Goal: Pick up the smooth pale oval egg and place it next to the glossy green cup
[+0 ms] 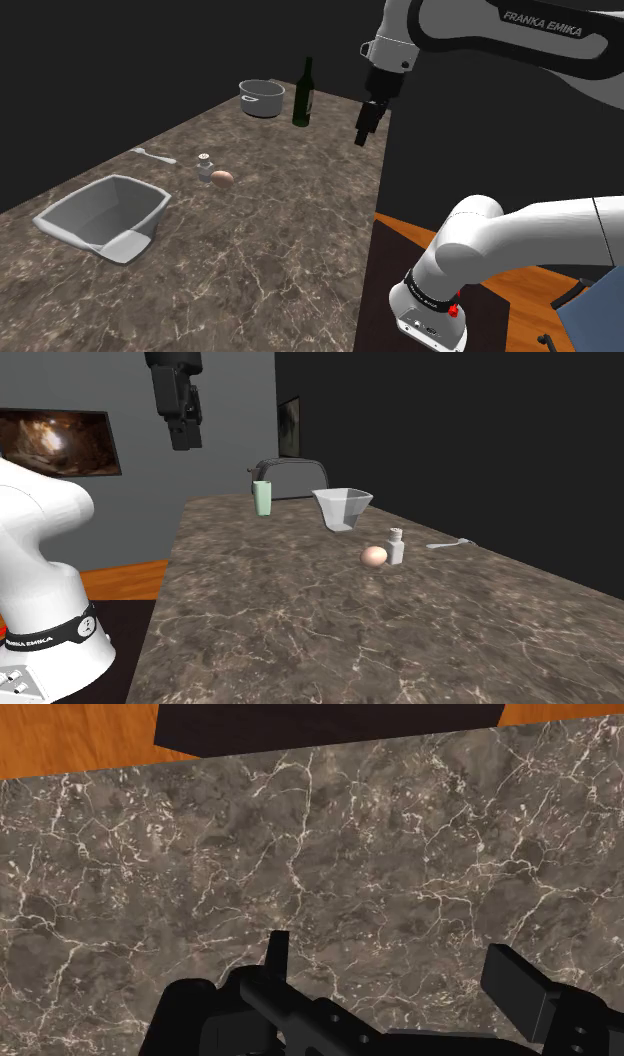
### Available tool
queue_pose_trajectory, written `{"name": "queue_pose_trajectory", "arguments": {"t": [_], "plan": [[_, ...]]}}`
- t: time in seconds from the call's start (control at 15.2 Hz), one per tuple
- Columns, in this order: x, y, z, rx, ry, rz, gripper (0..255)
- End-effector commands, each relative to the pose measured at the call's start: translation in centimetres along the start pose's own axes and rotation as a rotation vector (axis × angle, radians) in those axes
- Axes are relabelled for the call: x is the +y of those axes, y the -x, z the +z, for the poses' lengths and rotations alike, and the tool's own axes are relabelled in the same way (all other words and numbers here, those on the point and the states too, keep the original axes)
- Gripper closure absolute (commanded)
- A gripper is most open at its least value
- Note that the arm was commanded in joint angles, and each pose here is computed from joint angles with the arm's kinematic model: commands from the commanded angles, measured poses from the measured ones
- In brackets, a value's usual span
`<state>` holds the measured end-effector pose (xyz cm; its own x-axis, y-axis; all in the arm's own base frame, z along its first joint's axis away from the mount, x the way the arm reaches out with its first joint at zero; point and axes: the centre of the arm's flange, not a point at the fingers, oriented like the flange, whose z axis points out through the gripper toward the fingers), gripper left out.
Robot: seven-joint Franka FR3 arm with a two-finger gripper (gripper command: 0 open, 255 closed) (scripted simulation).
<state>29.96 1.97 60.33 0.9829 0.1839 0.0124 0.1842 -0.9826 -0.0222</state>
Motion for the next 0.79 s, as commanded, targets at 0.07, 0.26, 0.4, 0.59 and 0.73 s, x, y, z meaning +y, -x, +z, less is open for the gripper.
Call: {"name": "queue_pose_trajectory", "arguments": {"t": [0.07,0.26,0.4,0.59,0.73], "plan": [[-0.1,-1.1,0.7,0.001,0.002,-0.007,0],[-0.6,-4.4,2.8,0.003,0.007,-0.029,0],[-1.0,-6.6,4.2,0.005,0.010,-0.043,0],[-1.6,-9.9,6.3,0.007,0.015,-0.065,0],[-2.0,-12.0,7.7,0.009,0.018,-0.079,0]]}}
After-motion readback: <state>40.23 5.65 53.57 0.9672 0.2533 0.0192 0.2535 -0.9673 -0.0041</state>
